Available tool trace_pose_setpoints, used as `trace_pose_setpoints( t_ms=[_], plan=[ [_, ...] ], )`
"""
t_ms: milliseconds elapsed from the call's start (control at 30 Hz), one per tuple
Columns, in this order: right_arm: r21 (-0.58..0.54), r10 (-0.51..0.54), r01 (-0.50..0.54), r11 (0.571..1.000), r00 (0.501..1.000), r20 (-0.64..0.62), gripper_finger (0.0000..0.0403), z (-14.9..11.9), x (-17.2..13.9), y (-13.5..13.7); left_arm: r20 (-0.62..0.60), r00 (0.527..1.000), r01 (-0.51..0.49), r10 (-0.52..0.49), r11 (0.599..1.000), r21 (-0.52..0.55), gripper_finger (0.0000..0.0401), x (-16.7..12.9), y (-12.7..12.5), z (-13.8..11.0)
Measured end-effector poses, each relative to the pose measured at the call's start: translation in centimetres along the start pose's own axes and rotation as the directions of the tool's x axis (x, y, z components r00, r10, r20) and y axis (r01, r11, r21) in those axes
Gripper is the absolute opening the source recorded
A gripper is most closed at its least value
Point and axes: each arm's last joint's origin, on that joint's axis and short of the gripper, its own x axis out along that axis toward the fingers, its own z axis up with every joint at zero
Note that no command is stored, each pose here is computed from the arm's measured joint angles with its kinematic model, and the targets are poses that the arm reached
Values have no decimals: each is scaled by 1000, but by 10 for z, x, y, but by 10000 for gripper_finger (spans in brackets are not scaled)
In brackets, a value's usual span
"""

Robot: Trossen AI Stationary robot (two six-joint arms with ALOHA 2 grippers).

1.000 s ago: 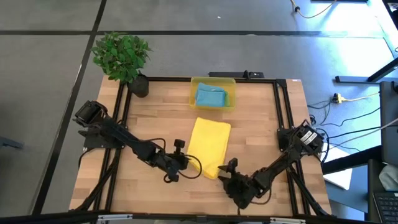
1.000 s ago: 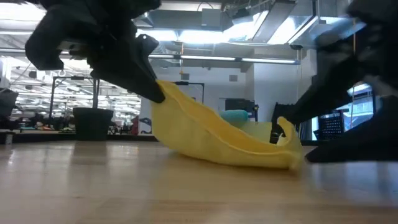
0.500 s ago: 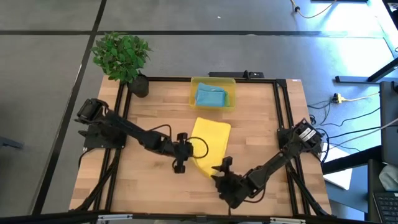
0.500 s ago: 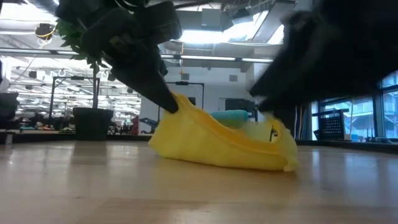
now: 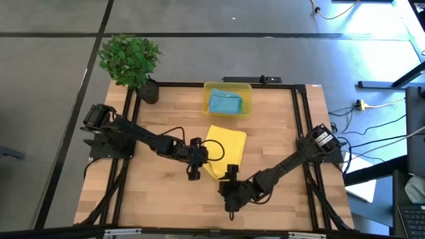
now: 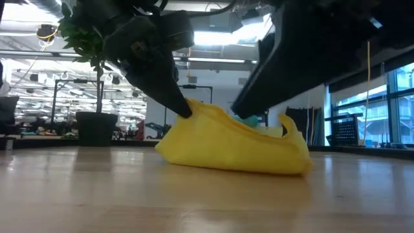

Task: Fold microfiber towels
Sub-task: Fold the yellow microfiber cloth

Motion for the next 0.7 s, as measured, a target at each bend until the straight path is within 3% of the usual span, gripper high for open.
trace_pose_setpoints(
  t_ms=[533, 700],
  plan=[
    [62, -68, 81, 995, 981, -181, 249, -26, 13, -3, -11, 1000, -14, 14, 1000, -14, 0, 1, 8, 1],
    [58, -104, 123, 991, 963, -250, 228, -35, 8, -4, -28, 999, -18, 17, 1000, -10, 0, 1, 9, -1]
  ],
)
